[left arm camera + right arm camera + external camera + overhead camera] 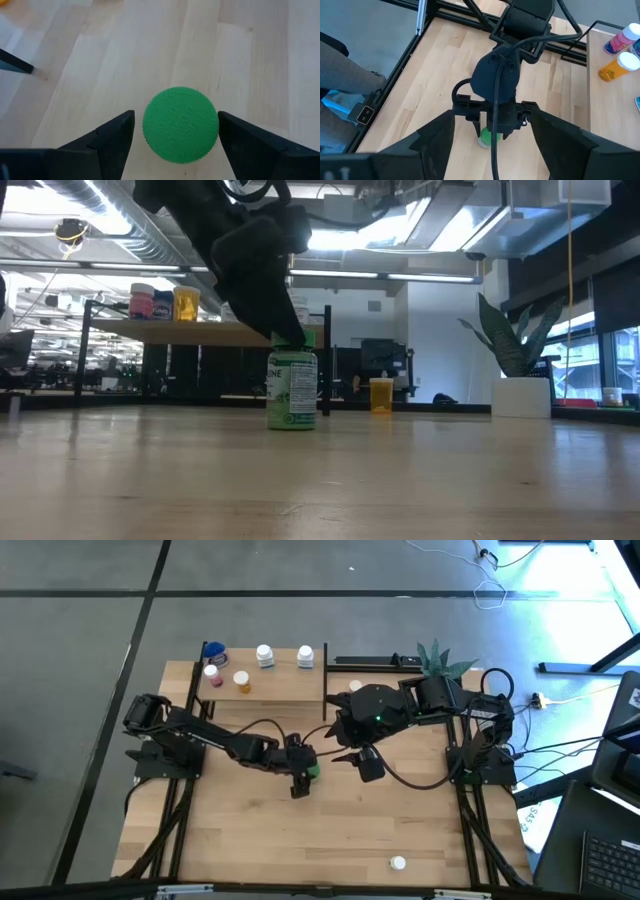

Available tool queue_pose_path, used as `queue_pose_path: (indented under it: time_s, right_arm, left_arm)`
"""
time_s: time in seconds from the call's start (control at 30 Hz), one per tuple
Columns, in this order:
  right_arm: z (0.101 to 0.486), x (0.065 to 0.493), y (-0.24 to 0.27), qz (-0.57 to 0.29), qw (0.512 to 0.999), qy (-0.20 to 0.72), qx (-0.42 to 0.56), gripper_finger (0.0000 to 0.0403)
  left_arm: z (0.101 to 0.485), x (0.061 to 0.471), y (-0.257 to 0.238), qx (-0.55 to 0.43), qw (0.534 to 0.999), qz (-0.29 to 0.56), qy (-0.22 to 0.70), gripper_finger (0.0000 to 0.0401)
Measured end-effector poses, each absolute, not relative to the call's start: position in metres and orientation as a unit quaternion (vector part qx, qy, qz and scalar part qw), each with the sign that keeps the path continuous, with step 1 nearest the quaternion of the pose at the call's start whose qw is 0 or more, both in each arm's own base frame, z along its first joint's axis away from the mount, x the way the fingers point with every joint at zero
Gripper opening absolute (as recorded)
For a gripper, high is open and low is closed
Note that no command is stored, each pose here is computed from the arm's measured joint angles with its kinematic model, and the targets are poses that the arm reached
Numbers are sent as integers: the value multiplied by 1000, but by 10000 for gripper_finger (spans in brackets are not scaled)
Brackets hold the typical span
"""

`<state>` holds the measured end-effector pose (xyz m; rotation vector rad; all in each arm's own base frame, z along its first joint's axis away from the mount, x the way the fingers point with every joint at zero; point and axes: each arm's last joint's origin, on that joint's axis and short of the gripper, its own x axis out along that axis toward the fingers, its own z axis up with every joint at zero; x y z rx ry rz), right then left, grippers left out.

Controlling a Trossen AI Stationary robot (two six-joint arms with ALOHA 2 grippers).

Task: Pick and place medicine bottles onto shelf by color
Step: Put the green pill bottle on the shelf

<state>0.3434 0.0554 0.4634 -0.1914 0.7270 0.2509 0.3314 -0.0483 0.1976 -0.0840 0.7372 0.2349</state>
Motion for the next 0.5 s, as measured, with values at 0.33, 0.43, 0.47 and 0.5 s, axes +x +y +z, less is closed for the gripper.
queue_pose_path:
  time_s: [0.33,0.43,0.47,0.5]
  right_arm:
    - [464,344,56,122,923,352,-93,262]
    - [464,344,56,122,923,352,-93,262]
    - [464,344,56,122,923,352,-93,262]
    - [464,344,56,122,923,352,-93,262]
  left_arm:
    - [197,331,-49,-44,925,110,362,271]
    - [197,331,-49,-44,925,110,362,271]
    - [197,331,-49,-44,925,110,362,271]
    - [197,331,-49,-44,925,110,362,270]
